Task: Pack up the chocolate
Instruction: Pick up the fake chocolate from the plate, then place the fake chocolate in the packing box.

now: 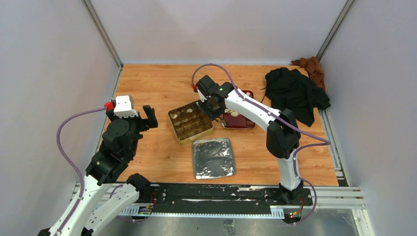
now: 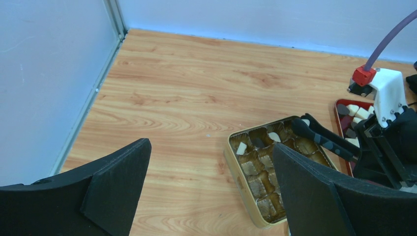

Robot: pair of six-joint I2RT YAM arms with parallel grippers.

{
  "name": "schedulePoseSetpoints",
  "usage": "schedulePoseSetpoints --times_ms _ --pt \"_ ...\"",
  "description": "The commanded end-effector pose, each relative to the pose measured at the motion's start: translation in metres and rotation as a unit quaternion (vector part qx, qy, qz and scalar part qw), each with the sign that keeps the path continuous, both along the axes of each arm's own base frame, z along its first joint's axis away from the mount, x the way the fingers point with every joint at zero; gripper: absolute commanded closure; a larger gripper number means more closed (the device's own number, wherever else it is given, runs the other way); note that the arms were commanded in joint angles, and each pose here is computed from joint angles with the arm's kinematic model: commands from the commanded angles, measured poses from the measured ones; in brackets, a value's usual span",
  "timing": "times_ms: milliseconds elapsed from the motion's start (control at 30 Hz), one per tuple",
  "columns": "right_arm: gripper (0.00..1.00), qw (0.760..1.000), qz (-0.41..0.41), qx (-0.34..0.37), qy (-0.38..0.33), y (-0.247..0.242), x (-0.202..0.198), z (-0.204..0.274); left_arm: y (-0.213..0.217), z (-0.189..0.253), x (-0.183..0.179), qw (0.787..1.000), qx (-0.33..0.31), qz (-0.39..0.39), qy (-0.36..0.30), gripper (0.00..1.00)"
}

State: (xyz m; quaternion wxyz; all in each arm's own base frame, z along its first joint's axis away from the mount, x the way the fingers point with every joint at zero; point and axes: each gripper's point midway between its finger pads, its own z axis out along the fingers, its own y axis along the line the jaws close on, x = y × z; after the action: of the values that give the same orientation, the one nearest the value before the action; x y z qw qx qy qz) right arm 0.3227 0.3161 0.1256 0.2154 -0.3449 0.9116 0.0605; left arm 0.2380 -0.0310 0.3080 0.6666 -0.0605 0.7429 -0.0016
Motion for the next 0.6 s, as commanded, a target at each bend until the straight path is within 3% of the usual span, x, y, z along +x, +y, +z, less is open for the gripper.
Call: schedulePoseSetpoints --times_ms 0,567 --pt "0.68 1.000 0.016 0.002 0.001 0.0085 -0.0022 0.0023 0.0016 0.0032 0.0006 1.000 -0.006 0.004 -0.010 0.00" --pt "0.59 1.000 0.011 -0.003 -0.004 0.0062 -0.0002 0.0018 0.0017 0.0033 0.0004 1.000 -0.006 0.004 -0.011 0.00"
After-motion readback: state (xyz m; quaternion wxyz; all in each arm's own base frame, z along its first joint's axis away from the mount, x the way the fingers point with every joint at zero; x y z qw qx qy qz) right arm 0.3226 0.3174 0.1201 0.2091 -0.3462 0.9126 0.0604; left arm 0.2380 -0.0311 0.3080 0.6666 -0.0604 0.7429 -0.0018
